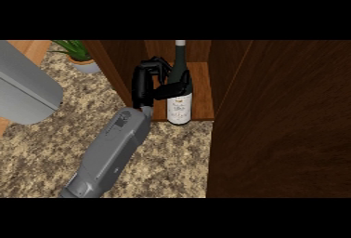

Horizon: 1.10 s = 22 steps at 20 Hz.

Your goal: Pick up the wine, place it into the cabinet and close the cabinet

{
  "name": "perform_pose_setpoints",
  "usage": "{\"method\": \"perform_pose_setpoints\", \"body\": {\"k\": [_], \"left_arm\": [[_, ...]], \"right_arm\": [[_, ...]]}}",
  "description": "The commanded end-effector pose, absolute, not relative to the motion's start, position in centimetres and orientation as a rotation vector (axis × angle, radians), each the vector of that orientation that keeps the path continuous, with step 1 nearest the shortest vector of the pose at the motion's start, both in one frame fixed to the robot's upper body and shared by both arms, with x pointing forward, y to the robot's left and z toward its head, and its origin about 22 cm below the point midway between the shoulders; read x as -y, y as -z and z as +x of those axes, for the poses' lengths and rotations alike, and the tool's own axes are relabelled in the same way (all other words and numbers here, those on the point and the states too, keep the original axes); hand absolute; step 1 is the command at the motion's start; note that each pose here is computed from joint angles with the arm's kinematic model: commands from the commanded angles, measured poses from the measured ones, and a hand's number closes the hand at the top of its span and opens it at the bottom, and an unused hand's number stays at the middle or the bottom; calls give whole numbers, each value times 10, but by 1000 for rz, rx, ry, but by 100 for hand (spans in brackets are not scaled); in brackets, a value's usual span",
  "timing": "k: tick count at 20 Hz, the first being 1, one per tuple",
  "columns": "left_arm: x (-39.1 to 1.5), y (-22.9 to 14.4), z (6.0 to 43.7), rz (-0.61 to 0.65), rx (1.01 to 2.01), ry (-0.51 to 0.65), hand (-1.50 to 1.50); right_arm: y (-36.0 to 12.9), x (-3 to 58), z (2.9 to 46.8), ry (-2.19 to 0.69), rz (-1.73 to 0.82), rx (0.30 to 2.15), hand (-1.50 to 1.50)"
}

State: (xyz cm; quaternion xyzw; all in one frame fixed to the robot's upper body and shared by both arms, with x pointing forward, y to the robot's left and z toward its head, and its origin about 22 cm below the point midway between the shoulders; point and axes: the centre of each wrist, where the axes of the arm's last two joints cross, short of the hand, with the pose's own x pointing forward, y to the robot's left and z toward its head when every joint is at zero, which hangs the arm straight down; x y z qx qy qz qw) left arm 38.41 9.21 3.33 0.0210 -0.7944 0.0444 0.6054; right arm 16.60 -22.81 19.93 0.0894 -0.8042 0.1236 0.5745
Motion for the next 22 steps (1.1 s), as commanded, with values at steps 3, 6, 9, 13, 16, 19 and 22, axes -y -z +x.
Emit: {"method": "perform_pose_setpoints", "body": {"k": [3,6,9,13,16,19,22], "left_arm": [[-87,-46,408,82,1810,-122,150],[-95,-27,404,144,1893,-86,150],[-86,-46,415,168,1911,-92,150],[-88,-54,427,239,1936,-119,150],[-93,-49,429,210,1941,-117,150],[-95,-44,429,190,1891,-133,150],[-100,-41,430,154,1849,-211,150]], "right_arm": [[-207,230,149,-298,289,1932,-150],[-205,221,143,-290,299,1927,-150],[-210,233,143,-301,287,1926,-150],[-198,231,147,-294,289,1918,-150],[-195,244,154,-285,285,1924,-150],[-204,226,143,-314,300,1924,-150],[-204,227,150,-292,301,1924,-150]]}}
